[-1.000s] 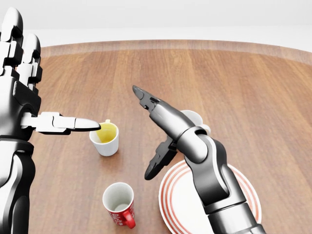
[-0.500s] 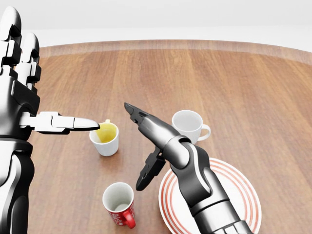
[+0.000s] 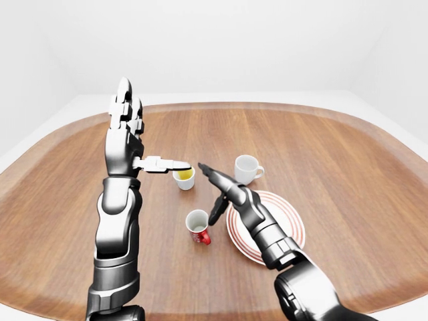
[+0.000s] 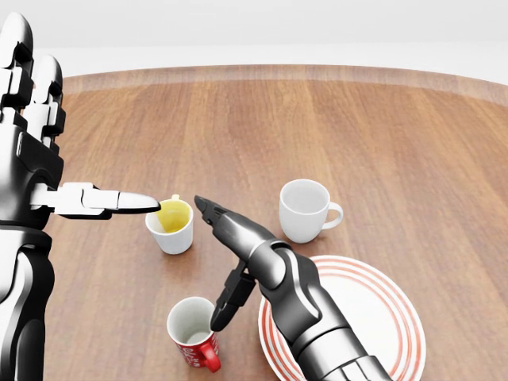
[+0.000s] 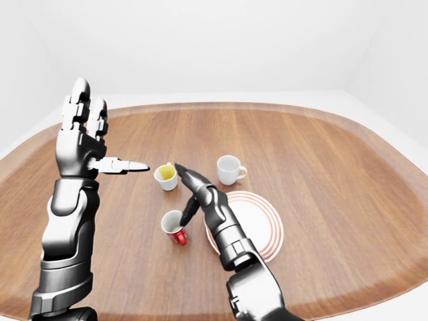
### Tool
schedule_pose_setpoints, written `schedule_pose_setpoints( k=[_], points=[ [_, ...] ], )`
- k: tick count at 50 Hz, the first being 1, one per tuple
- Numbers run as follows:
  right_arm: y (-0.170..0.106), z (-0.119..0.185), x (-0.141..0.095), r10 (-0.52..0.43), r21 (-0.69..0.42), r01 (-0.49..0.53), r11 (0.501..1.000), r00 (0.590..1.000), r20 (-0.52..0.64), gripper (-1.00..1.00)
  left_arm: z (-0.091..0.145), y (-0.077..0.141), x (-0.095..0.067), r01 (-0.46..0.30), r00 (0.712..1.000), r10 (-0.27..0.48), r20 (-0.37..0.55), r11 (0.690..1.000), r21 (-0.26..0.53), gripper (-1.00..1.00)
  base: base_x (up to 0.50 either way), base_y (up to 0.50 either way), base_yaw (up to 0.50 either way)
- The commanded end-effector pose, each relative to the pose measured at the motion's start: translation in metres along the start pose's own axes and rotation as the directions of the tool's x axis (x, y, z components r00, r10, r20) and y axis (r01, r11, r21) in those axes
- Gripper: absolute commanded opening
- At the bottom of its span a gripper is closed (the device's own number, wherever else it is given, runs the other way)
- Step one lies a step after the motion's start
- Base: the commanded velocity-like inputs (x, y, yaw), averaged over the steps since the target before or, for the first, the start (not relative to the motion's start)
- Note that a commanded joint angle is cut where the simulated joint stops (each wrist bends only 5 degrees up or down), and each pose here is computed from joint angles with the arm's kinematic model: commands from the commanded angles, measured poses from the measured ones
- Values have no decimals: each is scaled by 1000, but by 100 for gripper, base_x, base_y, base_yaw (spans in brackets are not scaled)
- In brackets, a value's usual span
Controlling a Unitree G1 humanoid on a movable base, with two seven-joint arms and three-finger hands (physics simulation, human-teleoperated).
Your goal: Pick up the red mug and put it on the plate
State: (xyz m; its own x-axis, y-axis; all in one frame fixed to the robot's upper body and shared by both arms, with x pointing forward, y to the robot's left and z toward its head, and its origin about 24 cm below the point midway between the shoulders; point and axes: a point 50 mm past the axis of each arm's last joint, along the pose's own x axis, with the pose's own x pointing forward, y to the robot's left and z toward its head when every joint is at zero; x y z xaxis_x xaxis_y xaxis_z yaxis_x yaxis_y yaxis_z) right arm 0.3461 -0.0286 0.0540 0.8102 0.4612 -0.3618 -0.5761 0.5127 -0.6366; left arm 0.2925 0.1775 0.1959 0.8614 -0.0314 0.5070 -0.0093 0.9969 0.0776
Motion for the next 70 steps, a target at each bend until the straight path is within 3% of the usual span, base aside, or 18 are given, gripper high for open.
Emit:
schedule_pose_setpoints(
  k=[1,70],
  points=[
    [10,2,5,28,-4,-28,1000,999,-15,100,-2,0,0,0,1000,0,-7,1000,-1,100,0,0,0],
    [65,-3,18,165,6,-166,986,974,-153,100,-5,5,-1,-14,1000,13,-21,1000,-10,100,0,0,0]
  ],
)
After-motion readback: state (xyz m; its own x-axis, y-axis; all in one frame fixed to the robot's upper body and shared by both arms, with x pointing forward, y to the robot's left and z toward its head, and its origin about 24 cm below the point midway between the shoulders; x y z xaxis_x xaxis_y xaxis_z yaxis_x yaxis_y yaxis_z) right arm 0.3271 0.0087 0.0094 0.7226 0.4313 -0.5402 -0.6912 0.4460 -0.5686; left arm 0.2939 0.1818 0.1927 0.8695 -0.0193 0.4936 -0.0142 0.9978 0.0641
